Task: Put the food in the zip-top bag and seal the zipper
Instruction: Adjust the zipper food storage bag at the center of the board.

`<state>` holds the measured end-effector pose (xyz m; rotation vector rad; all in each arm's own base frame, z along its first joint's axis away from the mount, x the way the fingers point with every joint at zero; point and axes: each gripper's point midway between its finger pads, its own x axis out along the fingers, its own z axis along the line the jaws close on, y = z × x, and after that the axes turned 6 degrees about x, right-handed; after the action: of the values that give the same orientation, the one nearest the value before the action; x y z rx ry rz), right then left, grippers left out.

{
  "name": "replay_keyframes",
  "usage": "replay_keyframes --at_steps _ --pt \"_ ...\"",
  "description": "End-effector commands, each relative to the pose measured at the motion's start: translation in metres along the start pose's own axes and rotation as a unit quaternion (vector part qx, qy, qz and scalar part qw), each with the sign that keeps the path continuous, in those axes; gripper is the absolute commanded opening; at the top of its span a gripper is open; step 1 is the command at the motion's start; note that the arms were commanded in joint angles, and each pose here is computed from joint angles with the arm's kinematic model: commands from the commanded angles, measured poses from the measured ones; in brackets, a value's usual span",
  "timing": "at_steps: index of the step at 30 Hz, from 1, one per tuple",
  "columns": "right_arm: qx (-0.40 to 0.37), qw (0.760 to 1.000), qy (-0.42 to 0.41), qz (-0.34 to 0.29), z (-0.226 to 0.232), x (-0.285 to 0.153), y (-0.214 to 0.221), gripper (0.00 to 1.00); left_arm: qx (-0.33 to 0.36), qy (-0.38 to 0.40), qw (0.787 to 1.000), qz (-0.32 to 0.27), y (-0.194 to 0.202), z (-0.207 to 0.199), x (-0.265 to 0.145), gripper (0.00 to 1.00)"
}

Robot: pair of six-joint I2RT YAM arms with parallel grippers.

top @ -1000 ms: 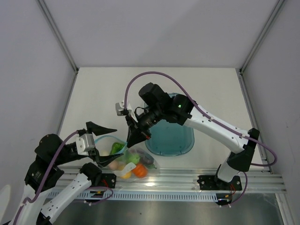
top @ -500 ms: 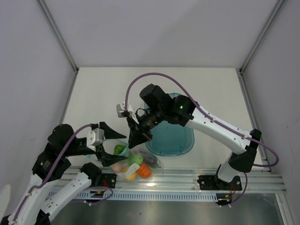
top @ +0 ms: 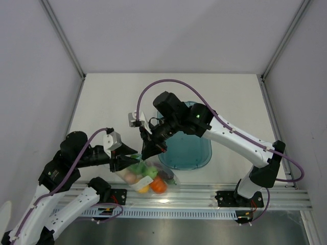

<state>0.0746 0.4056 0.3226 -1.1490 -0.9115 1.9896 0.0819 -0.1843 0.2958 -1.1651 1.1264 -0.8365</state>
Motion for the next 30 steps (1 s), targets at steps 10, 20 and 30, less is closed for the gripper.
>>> replay_keyframes --at_steps 10,20,30 --pt "-0.033 0.999 -0.005 -0.03 0.012 -0.014 -0.017 0.0 -0.051 -0.01 0.998 0.026 0.003 0.007 0.005 0.2" --pt "0.011 0.995 0.085 -0.058 -0.025 -0.02 -0.024 0.47 -0.079 -0.147 0.985 0.032 0.004 0.039 -0.016 0.01" --pt "0.069 0.976 0.146 -0.143 -0.072 -0.032 -0.023 0.62 -0.111 -0.192 0.973 0.061 0.013 0.052 -0.022 0.01"
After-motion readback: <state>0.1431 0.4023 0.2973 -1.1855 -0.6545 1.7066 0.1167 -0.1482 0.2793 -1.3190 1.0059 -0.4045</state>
